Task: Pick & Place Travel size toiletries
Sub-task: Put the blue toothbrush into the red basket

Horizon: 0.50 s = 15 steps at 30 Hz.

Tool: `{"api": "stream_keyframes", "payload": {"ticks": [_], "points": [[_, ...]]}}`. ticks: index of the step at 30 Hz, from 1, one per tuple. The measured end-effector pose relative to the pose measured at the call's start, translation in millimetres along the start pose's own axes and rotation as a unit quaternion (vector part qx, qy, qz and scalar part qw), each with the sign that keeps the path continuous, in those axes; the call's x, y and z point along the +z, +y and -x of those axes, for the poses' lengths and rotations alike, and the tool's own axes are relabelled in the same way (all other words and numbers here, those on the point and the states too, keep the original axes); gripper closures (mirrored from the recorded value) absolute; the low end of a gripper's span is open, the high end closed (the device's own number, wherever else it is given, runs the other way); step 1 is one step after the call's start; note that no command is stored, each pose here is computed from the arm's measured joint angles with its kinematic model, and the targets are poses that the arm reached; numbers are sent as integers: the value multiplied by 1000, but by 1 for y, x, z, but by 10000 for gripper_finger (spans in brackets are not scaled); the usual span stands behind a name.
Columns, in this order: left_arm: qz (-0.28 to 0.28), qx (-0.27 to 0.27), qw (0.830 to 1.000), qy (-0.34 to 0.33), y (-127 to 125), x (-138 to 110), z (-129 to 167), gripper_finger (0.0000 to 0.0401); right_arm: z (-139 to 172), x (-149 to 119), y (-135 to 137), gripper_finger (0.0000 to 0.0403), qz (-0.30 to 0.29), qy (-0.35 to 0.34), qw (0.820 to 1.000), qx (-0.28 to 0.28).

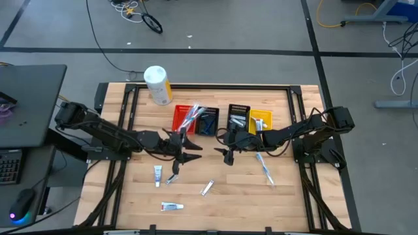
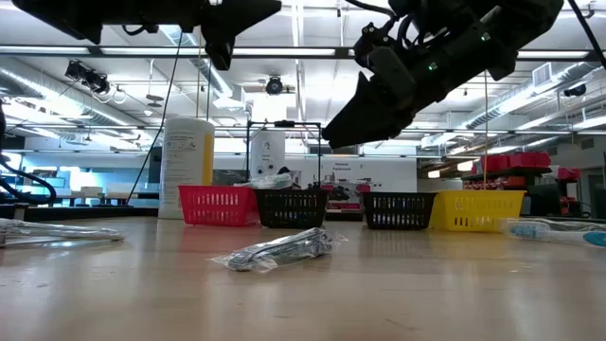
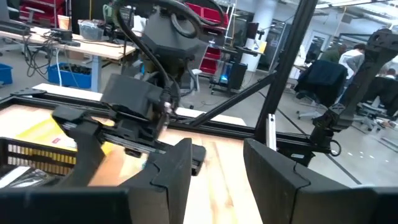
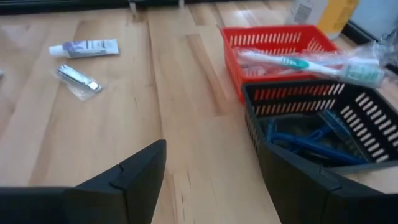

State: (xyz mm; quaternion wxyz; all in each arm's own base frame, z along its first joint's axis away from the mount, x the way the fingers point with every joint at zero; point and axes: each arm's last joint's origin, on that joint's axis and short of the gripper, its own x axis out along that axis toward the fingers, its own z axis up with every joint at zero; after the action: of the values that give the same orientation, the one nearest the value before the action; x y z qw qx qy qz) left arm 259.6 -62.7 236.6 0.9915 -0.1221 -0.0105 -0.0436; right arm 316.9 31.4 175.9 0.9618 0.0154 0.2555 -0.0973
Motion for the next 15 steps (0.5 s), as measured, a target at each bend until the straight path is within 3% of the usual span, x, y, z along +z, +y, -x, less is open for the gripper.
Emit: {"api": "stream_keyframes", "payload": {"ticks": [15], "points": [[20,35,999,-11,-10,-2,2,246,0,7,1,138,14,-35,999,5]]}}
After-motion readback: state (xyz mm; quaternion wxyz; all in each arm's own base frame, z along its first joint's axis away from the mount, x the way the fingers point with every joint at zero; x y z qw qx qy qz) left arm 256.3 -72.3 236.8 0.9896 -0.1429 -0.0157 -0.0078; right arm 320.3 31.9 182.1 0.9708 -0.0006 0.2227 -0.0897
